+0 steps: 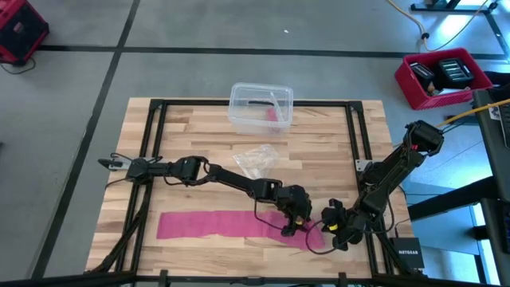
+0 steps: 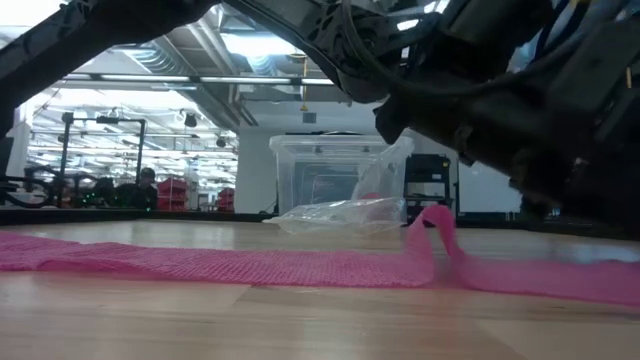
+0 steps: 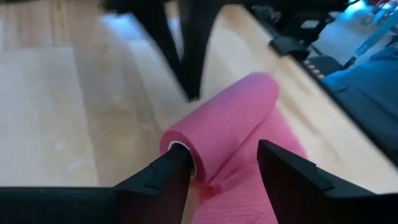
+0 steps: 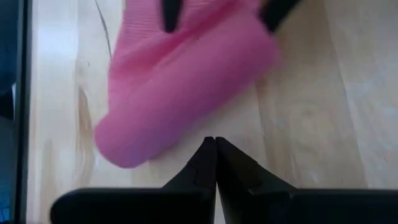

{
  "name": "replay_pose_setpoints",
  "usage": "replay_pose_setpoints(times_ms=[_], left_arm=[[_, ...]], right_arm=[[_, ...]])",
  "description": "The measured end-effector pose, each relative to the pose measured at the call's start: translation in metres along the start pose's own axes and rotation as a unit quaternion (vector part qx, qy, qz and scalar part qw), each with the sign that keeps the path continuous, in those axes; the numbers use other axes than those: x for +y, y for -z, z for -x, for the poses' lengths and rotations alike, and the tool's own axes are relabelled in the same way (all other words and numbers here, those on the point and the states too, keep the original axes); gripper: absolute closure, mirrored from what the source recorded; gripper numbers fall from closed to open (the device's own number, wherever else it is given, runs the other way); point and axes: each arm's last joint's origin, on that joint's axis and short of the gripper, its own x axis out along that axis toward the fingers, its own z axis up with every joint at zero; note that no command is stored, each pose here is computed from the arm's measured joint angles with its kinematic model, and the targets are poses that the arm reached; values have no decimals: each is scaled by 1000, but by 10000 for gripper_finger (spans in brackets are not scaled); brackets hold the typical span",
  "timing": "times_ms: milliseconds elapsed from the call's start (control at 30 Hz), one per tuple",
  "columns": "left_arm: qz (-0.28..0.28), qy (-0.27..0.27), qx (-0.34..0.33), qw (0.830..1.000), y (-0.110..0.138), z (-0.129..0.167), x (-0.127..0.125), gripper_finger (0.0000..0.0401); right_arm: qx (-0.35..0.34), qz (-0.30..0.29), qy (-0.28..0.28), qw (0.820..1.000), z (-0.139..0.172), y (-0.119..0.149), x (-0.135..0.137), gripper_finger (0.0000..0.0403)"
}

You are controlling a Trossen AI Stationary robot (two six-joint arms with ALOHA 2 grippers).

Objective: Roll bandage
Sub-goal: Roll the pink bandage

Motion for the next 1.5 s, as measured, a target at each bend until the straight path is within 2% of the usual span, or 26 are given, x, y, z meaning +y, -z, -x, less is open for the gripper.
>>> replay_pose_setpoints(times_ms=[267,567,833,933,1067,1133,1267,1500], left_arm=[[28,-11,-10,999,-2,1,4,244],[22,-13,-7,1000,-1,1,3,265],[16,-14,-4,1000,-1,1,3,270],[15,-15,-4,1000,-1,1,3,270],[15,-15,-4,1000,-1,1,3,270],[15,-15,-5,1000,-2,2,3,269],[15,-15,-6,1000,-2,2,3,269],[9,-4,-2,1000,0,-2,-4,269]], right_arm=[[-22,-1,6,1000,0,-2,1,393],[-33,-3,2,999,1,-3,2,393],[27,-24,-71,997,10,-3,9,393],[6,-19,-108,994,16,-8,15,393],[-64,12,-128,990,15,-15,23,393],[-80,30,-115,990,8,-15,24,393],[-66,41,-74,994,-4,-10,19,393],[-69,48,-40,996,-8,-8,15,393]])
